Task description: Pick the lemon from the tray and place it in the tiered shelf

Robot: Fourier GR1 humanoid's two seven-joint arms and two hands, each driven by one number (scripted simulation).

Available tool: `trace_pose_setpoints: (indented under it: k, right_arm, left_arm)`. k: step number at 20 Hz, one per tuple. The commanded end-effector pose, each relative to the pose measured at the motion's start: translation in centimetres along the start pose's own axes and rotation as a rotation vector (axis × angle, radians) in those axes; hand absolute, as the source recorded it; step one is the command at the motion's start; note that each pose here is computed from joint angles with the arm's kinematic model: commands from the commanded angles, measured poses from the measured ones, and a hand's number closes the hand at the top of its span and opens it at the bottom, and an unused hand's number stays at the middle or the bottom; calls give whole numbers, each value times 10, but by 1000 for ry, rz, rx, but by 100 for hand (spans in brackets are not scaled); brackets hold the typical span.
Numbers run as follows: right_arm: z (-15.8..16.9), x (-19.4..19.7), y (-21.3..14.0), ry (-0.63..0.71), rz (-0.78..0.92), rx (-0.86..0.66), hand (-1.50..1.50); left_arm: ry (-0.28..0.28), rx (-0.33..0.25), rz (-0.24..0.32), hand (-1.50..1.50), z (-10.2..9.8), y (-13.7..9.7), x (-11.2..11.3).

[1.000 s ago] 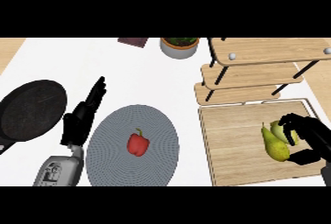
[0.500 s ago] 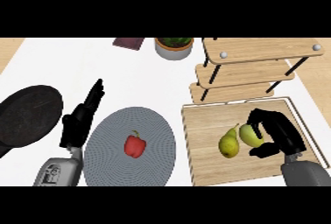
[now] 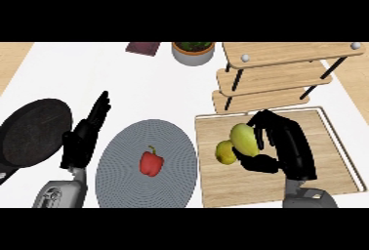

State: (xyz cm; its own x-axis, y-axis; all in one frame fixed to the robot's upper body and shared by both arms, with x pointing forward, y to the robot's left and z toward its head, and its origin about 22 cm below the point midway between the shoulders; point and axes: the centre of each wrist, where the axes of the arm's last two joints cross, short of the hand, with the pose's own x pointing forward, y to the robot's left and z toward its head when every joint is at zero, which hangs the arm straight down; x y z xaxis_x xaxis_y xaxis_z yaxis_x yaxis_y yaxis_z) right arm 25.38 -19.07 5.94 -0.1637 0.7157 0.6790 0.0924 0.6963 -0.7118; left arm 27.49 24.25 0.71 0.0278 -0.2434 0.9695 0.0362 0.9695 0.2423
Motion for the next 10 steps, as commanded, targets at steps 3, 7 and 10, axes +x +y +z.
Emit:
trace_pose_setpoints:
  k: [3, 7, 10]
  right_arm:
    - [27, 86, -40, 51, -19, -227, 150]
    - [46, 130, -78, 95, 22, -367, 150]
    - [51, 160, -88, 134, 107, -425, 150]
  left_arm:
    - [5, -28, 24, 0, 0, -12, -2]
    - [-35, -42, 10, 0, -1, -15, 7]
    - [-44, -49, 4, 0, -5, -22, 10]
